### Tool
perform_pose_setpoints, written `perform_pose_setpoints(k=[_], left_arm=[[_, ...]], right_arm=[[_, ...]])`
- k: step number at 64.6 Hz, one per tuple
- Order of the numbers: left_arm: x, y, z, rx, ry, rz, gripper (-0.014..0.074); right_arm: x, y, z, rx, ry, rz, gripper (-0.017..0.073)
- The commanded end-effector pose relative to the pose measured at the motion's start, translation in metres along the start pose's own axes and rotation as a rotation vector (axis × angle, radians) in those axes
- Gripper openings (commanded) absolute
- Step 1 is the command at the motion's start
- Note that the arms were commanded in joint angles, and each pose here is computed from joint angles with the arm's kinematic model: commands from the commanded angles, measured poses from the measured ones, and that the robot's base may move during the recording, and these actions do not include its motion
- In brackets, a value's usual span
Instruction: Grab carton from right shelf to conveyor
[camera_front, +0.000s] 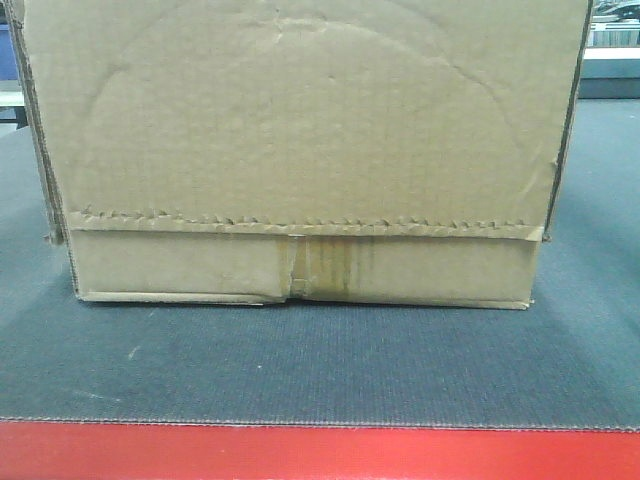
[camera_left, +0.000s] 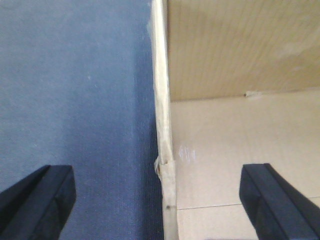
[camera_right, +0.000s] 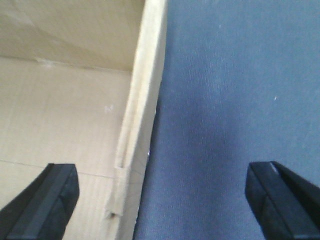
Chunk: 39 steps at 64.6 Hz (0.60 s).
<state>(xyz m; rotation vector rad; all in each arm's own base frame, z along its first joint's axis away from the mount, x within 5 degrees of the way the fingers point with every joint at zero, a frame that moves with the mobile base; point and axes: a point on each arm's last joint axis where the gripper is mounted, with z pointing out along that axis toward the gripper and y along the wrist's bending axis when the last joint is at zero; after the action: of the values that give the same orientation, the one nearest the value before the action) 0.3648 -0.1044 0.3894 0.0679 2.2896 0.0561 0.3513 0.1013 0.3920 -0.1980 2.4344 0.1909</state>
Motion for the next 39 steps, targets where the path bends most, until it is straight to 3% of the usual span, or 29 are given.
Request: perform_pose_setpoints(k=[1, 8, 13, 22, 26, 28, 34, 39], left_arm=[[-0.012, 0.010, -0.034, -0.002, -0.069, 0.003, 0.0556], [-0.015, 0.022, -0.066, -0.010, -0.112, -0.003, 0.0534], [-0.014, 0.035, -0.087, -0.024, -0.134, -0.030, 0.0461], [-0.005, 0.065, -0.113, -0.074, -0.166, -0.088, 0.0176], [0.002, 0.077, -0.122, -0.098, -0.170, -0.115, 0.0008], [0.008, 0.082, -0.124, -0.111, -0.161, -0.124, -0.0043], [0.025, 0.096, -0.130, -0.148, -0.154, -0.144, 0.0025], [0.046, 0.103, -0.127, -0.163, -0.150, -0.147, 0.0016]], right_arm=[[-0.008, -0.003, -0.032, 0.014, -0.086, -0.017, 0.0536], [-0.008, -0.004, -0.062, 0.023, -0.158, -0.025, 0.0454], [-0.006, -0.008, -0.085, 0.045, -0.205, -0.028, 0.0318], [0.000, -0.023, -0.114, 0.095, -0.246, -0.007, 0.0015], [0.005, -0.030, -0.120, 0.114, -0.256, 0.010, -0.0081], [0.009, -0.033, -0.122, 0.121, -0.259, 0.017, -0.0086], [0.021, -0.042, -0.125, 0.144, -0.272, 0.036, -0.0077], [0.039, -0.049, -0.118, 0.158, -0.264, 0.048, -0.0078]])
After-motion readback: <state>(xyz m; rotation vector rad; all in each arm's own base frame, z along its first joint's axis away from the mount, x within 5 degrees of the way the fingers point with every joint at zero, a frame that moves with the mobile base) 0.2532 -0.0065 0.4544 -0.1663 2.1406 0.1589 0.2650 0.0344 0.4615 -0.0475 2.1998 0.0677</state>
